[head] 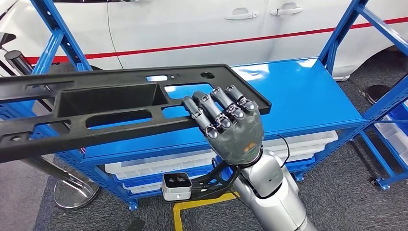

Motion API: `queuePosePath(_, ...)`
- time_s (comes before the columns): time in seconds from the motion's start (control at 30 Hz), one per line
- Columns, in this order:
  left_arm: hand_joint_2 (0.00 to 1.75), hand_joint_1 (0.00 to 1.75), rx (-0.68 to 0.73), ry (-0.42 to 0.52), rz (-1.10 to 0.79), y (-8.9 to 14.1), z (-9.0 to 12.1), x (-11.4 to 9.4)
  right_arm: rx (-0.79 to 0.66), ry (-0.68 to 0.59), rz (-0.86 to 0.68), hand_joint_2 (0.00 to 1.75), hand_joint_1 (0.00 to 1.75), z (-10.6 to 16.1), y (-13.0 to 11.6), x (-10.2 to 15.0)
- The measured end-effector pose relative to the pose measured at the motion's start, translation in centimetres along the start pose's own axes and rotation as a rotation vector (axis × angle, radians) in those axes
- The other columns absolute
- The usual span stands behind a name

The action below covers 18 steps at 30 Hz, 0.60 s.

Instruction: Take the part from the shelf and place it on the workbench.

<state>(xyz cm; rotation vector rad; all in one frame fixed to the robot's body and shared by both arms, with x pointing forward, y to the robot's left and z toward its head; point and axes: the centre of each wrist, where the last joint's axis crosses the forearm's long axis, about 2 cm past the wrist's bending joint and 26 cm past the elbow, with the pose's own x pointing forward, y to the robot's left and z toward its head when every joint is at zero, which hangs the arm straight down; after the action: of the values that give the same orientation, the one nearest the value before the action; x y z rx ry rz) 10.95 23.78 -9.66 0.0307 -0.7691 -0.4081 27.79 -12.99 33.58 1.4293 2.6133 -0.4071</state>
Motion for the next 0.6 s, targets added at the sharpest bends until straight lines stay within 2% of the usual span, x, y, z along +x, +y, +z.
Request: queuePosePath(0.6, 0.00, 0.00, -0.015, 0.072, 0.019, -0.2, -0.3, 0.6, 0.080, -0.061, -0.086, 1.75, 1.75, 1.3, 1.6, 2.6)
